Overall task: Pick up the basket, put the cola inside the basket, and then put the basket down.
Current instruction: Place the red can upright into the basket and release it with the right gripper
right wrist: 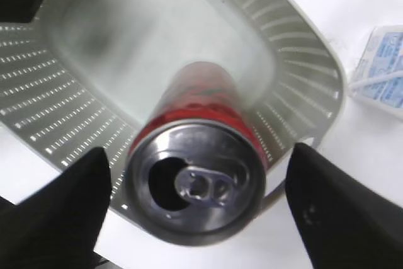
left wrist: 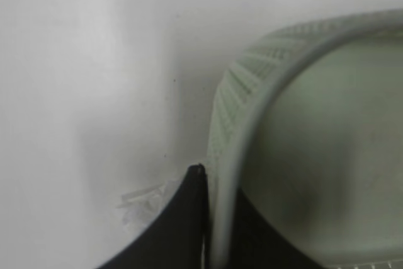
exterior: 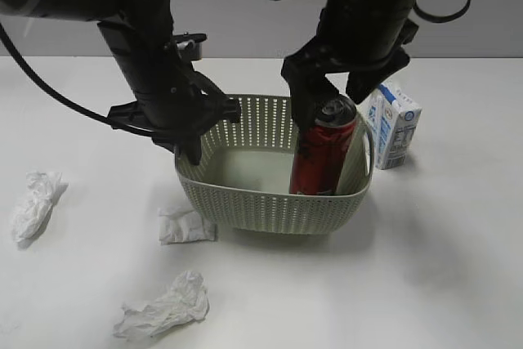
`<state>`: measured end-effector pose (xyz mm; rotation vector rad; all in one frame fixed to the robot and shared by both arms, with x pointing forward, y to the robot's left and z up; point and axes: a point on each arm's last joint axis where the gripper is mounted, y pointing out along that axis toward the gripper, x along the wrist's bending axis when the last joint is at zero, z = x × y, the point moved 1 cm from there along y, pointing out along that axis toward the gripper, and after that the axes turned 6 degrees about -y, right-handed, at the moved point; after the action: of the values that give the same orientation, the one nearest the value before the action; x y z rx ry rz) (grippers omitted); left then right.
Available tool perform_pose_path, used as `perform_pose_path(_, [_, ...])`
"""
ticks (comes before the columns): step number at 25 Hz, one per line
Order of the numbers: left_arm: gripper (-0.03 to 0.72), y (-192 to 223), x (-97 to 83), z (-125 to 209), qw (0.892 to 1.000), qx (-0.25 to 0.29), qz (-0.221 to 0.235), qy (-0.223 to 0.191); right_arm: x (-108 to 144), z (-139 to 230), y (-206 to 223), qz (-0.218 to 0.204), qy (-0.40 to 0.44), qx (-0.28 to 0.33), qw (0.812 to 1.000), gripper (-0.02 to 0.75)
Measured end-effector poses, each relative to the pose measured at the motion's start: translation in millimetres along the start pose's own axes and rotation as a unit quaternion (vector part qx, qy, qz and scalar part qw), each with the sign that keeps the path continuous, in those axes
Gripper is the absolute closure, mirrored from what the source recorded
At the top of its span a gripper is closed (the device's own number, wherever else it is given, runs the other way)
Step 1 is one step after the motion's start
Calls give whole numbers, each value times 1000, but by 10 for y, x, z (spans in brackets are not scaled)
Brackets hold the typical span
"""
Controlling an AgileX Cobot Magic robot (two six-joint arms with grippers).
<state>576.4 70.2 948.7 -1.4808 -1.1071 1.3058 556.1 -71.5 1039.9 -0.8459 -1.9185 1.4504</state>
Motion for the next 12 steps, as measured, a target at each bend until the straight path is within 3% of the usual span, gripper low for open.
perform_pose_path(6, [690,0,-3,14,1000,7,1,-3,-111,-33,-530,46,-22,-78,996,81])
perform_pose_path(8, [690,0,-8,17,1000,9,4,-5,-267,-10,-655,55,-3,-92,994,82])
perform_pose_path(12, [690,0,-10,24,1000,12,5,-7,-830,139,-749,71,74,-85,991,90])
